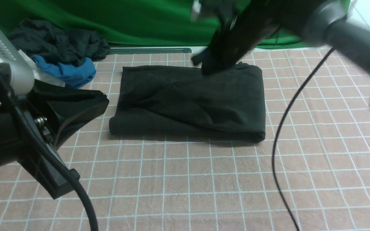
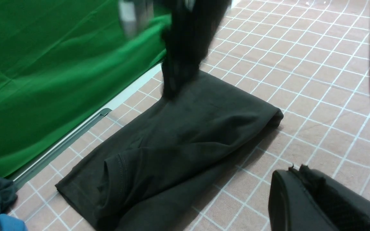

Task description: Fold a long-sleeved shirt over a pink coffee tablecloth.

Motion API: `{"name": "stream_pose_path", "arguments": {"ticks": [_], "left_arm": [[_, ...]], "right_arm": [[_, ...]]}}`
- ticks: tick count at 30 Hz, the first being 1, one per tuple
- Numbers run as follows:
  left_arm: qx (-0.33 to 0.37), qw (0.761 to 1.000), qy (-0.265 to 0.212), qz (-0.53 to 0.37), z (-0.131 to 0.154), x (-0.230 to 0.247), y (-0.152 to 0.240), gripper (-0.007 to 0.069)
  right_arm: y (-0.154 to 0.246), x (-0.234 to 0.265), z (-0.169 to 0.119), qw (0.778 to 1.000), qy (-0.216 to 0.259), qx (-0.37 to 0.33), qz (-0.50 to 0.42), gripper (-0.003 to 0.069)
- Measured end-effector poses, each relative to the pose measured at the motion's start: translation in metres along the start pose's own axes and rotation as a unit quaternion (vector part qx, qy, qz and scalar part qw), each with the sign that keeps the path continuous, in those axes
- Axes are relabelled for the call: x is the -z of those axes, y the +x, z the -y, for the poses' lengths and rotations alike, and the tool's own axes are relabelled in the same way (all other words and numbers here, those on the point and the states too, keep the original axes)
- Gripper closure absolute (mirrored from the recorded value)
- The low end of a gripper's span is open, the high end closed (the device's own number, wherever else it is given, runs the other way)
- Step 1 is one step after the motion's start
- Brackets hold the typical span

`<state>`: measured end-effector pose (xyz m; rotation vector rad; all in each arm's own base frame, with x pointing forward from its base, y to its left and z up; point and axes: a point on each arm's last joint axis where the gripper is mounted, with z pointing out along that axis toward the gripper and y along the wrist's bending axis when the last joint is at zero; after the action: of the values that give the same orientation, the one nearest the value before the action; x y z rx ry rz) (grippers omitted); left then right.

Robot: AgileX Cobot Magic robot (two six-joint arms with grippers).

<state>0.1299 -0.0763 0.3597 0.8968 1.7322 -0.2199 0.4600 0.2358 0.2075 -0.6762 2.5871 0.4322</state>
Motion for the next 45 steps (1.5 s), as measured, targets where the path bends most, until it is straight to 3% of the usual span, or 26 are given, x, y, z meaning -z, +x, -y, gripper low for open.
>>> {"name": "stream_pose_path", "arguments": {"ticks": [6, 16, 20, 28, 33, 36, 39, 45], "left_arm": [[0.003, 1.0, 0.0, 0.0, 0.0, 0.0, 0.0, 0.0608], [0.003, 1.0, 0.0, 0.0, 0.0, 0.0, 0.0, 0.0608], [0.003, 1.0, 0.0, 0.0, 0.0, 0.0, 0.0, 0.0608], [0.001, 1.0, 0.001, -0.003, 0.0, 0.0, 0.001, 0.0608], [-0.001, 1.0, -0.001, -0.003, 0.0, 0.0, 0.001, 0.0608], [-0.001, 1.0, -0.003, 0.0, -0.001, 0.0, 0.0, 0.0608], [-0.001, 1.0, -0.005, 0.001, -0.001, 0.0, 0.0, 0.0608], [0.0, 1.0, -0.006, 0.003, -0.001, 0.0, 0.0, 0.0608]], "right_arm": [[0.017, -0.031, -0.034, 0.997, -0.025, 0.033, -0.058, 0.0638], [0.019, -0.027, -0.107, 0.988, -0.132, 0.071, -0.046, 0.0641], [0.021, -0.028, -0.125, 0.984, -0.153, 0.083, -0.045, 0.064], [0.011, -0.003, -0.118, 0.985, -0.15, 0.085, -0.022, 0.0638], [-0.023, 0.031, -0.103, 0.984, -0.107, 0.065, 0.126, 0.0638], [-0.027, 0.013, -0.098, 0.982, -0.099, 0.045, 0.156, 0.0638], [-0.015, -0.02, -0.105, 0.986, -0.106, 0.042, 0.124, 0.0638], [0.018, -0.067, -0.142, 0.988, -0.131, 0.068, 0.044, 0.0638]]}}
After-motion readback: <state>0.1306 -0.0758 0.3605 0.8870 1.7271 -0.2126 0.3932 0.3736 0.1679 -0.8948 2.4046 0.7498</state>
